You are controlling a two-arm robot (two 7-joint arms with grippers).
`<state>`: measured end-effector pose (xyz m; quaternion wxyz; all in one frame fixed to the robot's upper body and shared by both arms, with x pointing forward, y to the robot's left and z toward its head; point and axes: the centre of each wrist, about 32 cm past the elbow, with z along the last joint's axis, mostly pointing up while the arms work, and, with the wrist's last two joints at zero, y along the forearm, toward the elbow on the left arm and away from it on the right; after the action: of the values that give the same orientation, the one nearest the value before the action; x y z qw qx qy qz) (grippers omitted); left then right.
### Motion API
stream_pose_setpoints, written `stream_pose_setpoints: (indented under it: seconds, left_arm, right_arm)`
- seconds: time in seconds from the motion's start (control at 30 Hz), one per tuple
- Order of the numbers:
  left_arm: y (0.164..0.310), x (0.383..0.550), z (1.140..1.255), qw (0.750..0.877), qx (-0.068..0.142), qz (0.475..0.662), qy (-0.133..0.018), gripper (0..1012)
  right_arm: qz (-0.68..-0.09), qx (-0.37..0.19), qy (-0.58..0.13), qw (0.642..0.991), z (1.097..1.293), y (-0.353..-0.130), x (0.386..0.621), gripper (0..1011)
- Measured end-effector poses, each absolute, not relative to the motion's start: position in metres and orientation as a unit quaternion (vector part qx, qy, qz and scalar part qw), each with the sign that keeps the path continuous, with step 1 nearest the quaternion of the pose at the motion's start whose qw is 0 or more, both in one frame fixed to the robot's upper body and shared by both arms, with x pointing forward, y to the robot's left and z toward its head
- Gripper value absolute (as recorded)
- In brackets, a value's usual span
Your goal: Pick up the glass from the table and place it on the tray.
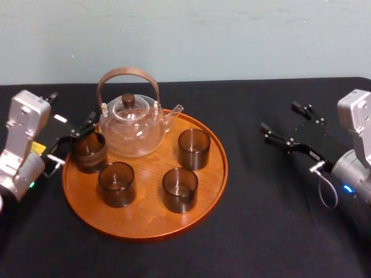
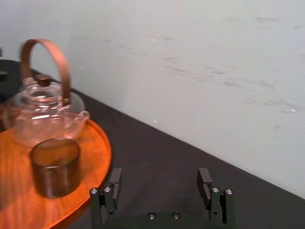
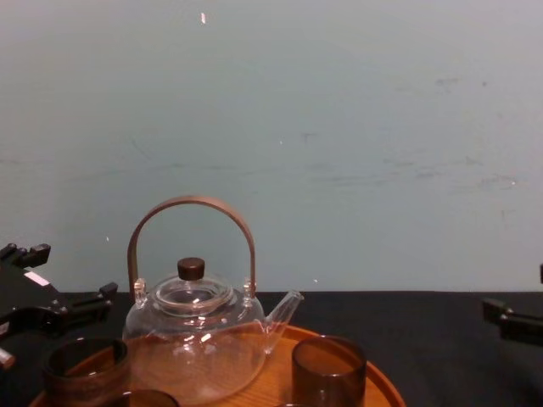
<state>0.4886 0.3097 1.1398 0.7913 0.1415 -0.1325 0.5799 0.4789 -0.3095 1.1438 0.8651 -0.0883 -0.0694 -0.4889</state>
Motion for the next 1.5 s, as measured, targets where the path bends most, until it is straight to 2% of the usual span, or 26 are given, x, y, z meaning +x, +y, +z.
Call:
stream_pose_setpoints:
  seconds: [0.27, 0.53, 1.5]
  left_arm:
    - [0.31, 0.489, 1.14, 0.791, 0.141, 0.58, -0.132, 1001]
    - [0.31, 0.489, 1.14, 0.791, 0.141, 0.58, -0.132, 1001]
    - [0.31, 0.489, 1.14, 0.791, 0.141, 0.58, -0.132, 1001]
  right_arm:
    - [-0.528, -0.074, -0.06, 0.844, 1.13, -0.305, 0.482, 1002]
    - [-0.543, -0.071, -0.045, 0.836, 1.12, -0.301, 0.487, 1002]
    - [-0.544, -0.076, -0.039, 0.835, 1.118, -0.299, 0.49, 1002]
